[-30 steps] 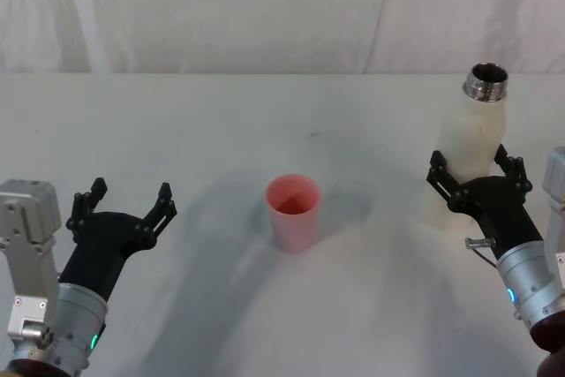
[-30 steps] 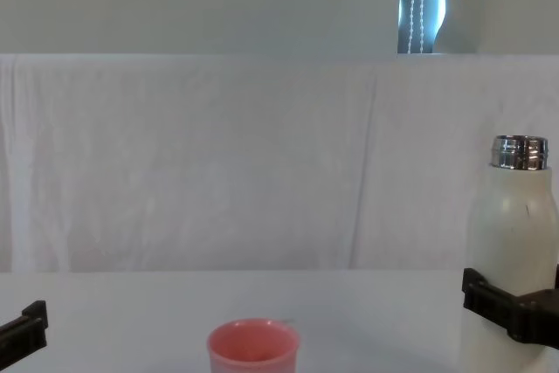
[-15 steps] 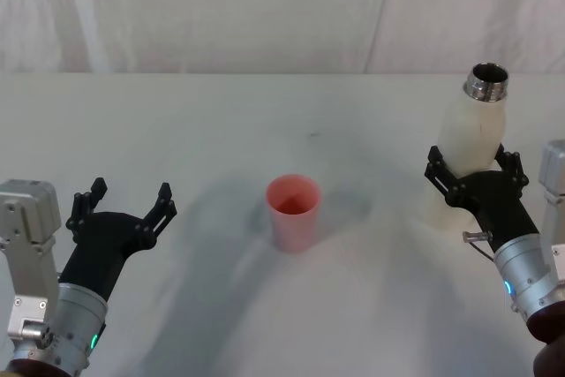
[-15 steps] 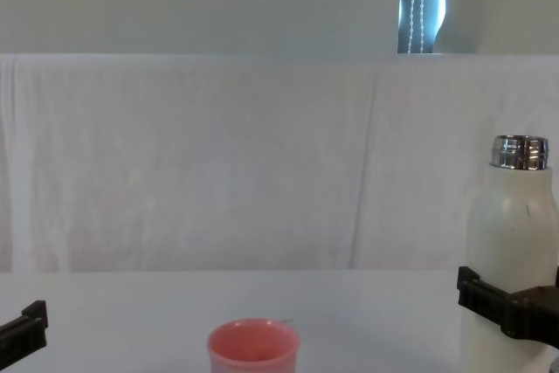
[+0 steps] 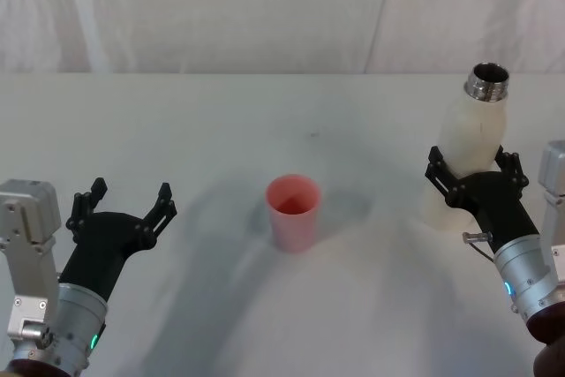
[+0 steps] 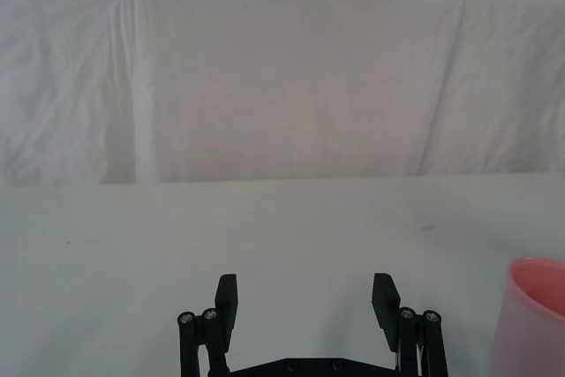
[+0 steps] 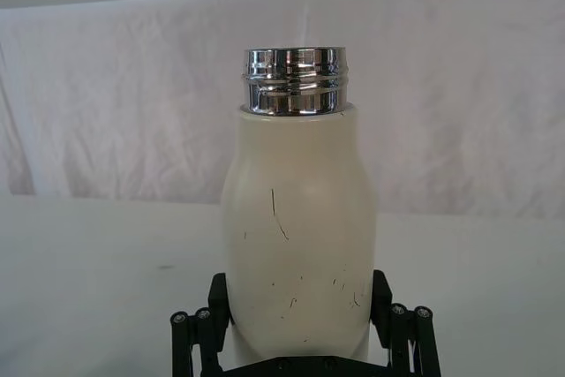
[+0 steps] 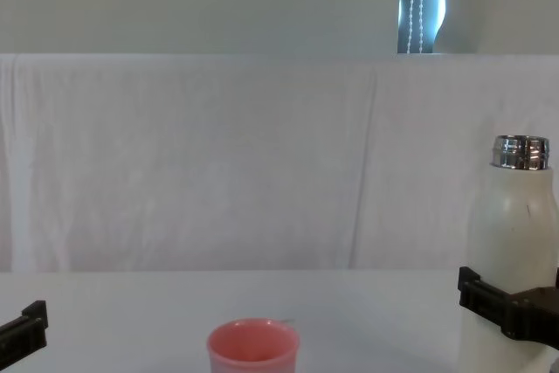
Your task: Grasp the thermos with one hand and pour water into the cup lid.
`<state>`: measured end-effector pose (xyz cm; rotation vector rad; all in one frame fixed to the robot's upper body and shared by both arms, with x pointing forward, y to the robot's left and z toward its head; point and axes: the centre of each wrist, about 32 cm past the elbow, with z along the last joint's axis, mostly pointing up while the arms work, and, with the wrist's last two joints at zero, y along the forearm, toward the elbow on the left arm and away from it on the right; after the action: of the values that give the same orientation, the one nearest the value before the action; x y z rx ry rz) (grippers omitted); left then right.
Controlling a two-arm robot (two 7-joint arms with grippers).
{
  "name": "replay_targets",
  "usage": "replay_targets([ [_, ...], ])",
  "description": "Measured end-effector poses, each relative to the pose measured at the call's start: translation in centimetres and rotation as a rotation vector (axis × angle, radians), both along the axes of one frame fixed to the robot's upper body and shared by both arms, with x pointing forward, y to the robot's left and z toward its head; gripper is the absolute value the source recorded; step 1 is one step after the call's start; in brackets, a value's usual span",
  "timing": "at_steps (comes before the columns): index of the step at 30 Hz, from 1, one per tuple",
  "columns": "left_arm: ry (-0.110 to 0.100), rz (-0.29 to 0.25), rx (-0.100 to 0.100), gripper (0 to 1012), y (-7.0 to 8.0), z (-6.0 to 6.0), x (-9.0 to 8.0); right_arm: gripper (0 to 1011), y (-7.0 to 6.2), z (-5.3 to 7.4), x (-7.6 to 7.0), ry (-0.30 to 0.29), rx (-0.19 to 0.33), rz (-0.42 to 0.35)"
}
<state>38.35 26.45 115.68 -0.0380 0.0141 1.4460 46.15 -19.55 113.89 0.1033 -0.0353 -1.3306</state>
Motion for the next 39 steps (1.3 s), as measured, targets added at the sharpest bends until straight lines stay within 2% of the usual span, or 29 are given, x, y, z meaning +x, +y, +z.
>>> replay_targets([
  [14,0.0,0.0,0.0,1001,0.0,0.0,0.0,959,0.0,0.0,0.0,-0.001,-0.001,0.001],
  [23,0.0,0.0,0.0,1001,0.0,0.0,0.0,959,0.0,0.8,0.1,-0.027,-0.041,0.02],
  [35,0.0,0.0,0.0,1001,0.0,0.0,0.0,959,0.1,2.0,0.3,-0.065,-0.055,0.041],
  [39,0.0,0.0,0.0,1001,0.0,0.0,0.0,959,0.1,2.2,0.3,-0.08,-0.097,0.05],
])
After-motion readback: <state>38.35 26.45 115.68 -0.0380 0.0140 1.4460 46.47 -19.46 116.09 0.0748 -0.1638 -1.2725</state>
